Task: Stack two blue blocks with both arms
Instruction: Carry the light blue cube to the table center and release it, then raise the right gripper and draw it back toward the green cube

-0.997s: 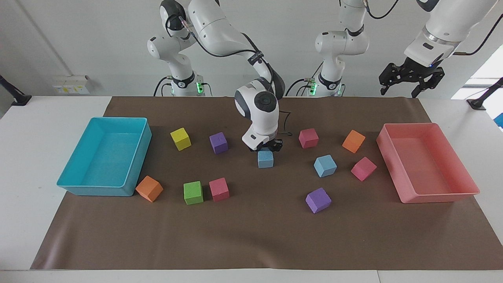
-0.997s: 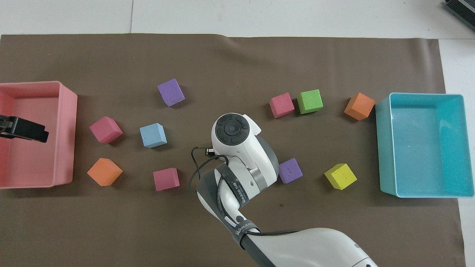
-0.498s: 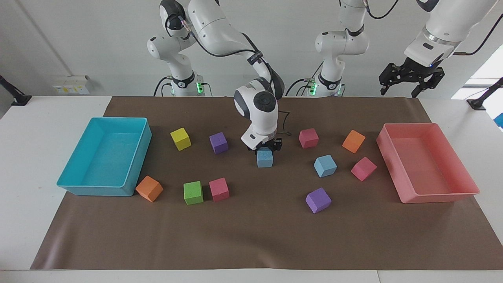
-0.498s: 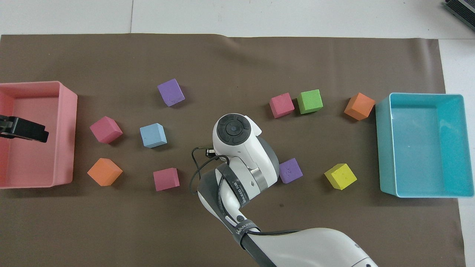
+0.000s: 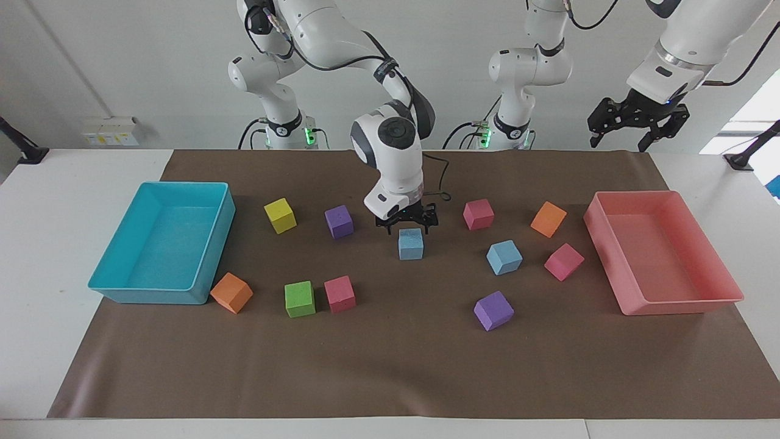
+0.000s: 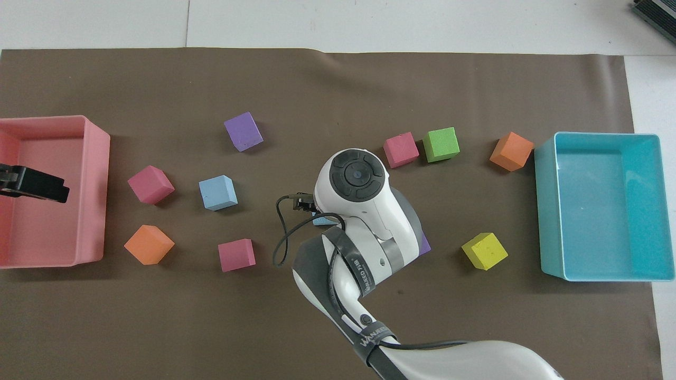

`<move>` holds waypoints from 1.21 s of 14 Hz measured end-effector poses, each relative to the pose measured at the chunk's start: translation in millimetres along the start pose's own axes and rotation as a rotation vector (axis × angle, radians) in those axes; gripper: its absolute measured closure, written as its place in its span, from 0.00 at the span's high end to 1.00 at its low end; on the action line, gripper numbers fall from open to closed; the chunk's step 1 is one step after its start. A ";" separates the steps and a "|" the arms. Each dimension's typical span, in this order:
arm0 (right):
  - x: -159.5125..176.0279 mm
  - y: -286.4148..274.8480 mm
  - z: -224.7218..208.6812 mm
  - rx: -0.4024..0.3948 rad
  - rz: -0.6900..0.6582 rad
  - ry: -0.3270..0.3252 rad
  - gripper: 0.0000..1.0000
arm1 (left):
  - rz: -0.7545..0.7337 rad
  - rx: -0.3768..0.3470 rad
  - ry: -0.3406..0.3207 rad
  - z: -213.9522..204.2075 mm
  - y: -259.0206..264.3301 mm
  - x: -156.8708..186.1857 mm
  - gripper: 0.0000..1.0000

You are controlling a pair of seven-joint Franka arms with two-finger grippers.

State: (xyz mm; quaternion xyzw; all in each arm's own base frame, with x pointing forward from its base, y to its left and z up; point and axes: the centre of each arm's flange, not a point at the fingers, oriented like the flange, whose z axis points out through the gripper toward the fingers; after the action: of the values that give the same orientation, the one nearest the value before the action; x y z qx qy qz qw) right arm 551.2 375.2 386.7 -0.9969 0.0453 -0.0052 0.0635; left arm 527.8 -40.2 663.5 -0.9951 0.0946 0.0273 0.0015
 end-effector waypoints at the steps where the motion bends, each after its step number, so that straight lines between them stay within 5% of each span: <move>1: 7.6 10.0 -18.0 0.016 0.013 0.020 1.00 | 0.000 0.000 0.000 0.0 0.0 0.0 1.00; 6: 41.1 77.4 -88.5 0.090 0.041 0.050 1.00 | 0.000 0.000 0.000 0.0 0.0 0.0 1.00; 10: 55.4 104.5 -90.4 0.232 0.054 -0.002 1.00 | 0.000 0.000 0.000 0.0 0.0 0.0 1.00; 17: 75.7 176.6 -80.7 0.336 -0.042 -0.077 1.00 | 0.010 0.000 -0.001 0.1 5.2 0.5 1.00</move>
State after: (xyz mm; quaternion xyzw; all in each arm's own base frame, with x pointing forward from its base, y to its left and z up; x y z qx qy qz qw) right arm 609.4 183.7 444.6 -0.9725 0.0207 0.0243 0.2308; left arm 527.3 -45.4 663.4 -0.9947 0.0994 0.0277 0.0016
